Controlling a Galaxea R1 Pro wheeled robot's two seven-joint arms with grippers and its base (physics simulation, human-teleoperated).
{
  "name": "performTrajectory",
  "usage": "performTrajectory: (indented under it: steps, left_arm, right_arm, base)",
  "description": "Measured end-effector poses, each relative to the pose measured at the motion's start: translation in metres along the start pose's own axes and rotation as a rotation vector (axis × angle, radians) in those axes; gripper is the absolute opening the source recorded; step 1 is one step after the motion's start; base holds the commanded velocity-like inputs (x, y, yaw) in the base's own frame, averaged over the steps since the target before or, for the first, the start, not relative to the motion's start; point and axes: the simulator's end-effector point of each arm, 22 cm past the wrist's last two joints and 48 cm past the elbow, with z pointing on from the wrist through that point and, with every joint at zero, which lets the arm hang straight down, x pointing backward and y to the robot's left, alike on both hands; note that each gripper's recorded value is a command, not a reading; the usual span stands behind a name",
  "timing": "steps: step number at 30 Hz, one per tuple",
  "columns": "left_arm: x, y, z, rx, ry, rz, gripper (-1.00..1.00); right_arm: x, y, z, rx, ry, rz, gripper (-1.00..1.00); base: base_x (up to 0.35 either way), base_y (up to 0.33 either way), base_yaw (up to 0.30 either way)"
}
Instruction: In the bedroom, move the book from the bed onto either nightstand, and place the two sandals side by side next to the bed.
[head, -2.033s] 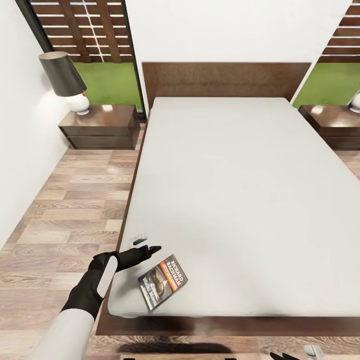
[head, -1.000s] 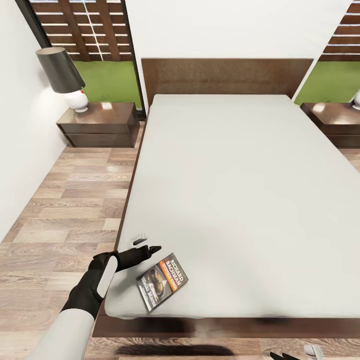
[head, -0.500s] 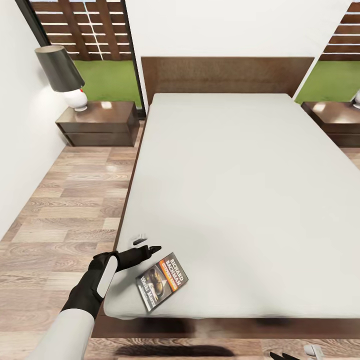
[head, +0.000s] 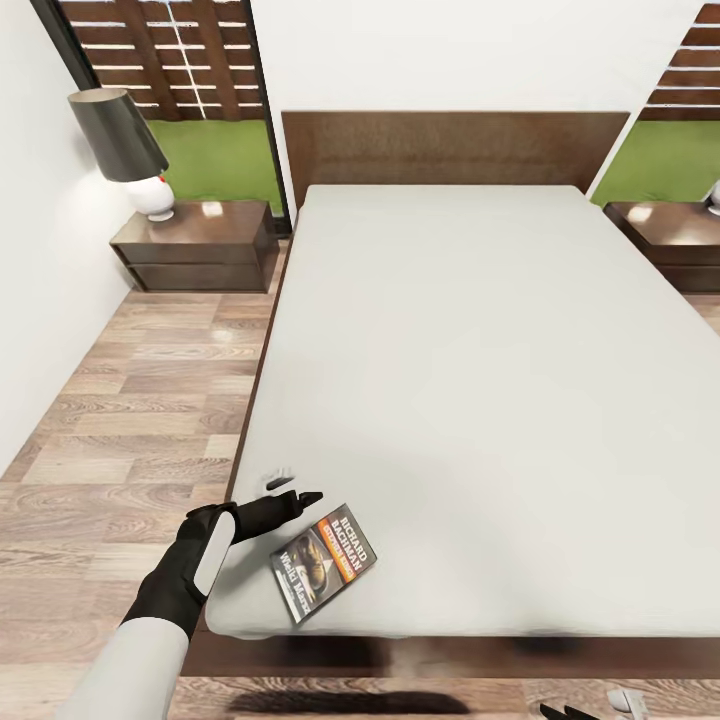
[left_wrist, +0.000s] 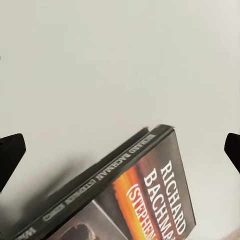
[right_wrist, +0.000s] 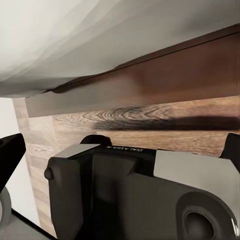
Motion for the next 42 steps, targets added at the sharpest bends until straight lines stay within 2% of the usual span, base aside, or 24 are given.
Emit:
performTrajectory:
  steps: [16,42]
  left_arm:
    - [0.004,0.009,0.011,0.0,0.0,0.001,1.0]
    - [0.005,0.014,0.018,0.004,-0.002,-0.003,1.0]
  right_arm:
    - [0.002,-0.011,0.011,0.0,0.0,0.0,1.0]
    - [0.004,-0.017,0.017,0.0,0.0,-0.001,1.0]
  base:
    - [0.0,0.0,0.0]
    - [0.0,0.0,0.0]
